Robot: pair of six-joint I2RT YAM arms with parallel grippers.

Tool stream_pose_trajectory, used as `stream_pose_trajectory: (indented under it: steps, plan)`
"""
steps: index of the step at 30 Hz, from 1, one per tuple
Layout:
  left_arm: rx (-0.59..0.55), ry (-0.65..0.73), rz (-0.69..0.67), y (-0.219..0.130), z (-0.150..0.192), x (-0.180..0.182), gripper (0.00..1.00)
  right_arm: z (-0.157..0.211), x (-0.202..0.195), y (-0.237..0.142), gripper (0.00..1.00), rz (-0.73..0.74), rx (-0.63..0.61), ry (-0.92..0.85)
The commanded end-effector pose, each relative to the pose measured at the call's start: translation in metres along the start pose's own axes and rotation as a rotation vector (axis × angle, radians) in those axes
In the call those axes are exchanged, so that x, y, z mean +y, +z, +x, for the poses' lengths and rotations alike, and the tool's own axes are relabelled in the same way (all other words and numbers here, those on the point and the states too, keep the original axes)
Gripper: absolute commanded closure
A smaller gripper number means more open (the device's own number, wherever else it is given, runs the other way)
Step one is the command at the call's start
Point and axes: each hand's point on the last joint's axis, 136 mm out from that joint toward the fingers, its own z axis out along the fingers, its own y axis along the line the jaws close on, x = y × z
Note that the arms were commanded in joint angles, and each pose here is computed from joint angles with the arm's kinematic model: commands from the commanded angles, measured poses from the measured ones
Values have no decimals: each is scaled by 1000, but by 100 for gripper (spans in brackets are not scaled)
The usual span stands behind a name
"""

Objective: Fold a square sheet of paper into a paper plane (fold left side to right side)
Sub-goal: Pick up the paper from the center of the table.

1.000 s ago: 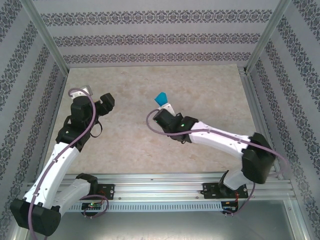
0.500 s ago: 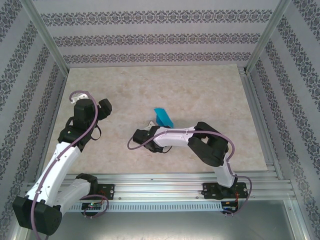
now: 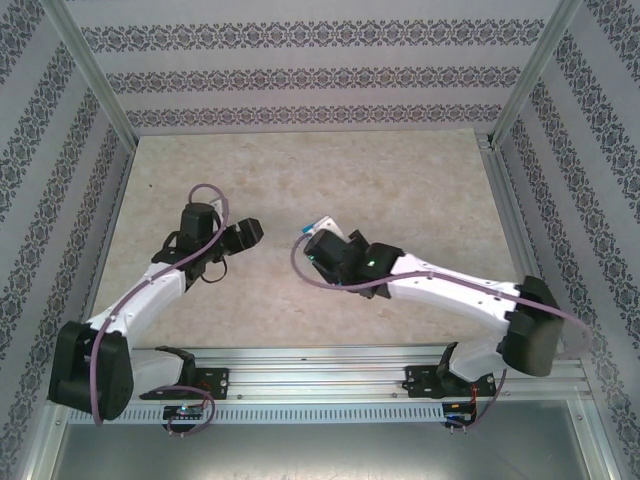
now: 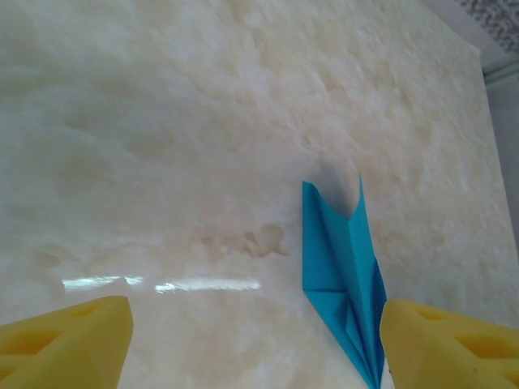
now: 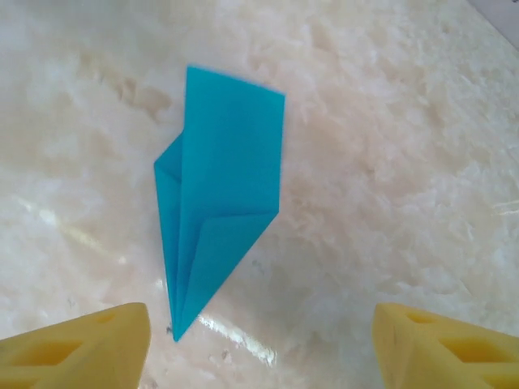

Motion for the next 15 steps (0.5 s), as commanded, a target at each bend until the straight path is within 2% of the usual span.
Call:
stream_pose_trajectory:
  steps: [1,5,9,12,15]
  plan:
    - [57,25,258,19,9,-60,19,-14,-5,-1,22,-154,-108,207]
    - [129,15,295,56,25,-78,18,-19,-28,-4,16,-290,-217,423]
    - [185,25,295,92,38,-88,20,-3,-50,4,11,-374,-267,590]
    - [212,9,297,115,42,-90,26,13,-59,12,11,-438,-262,690]
    - [233,4,293,135,44,-89,38,29,-66,20,11,-477,-248,761]
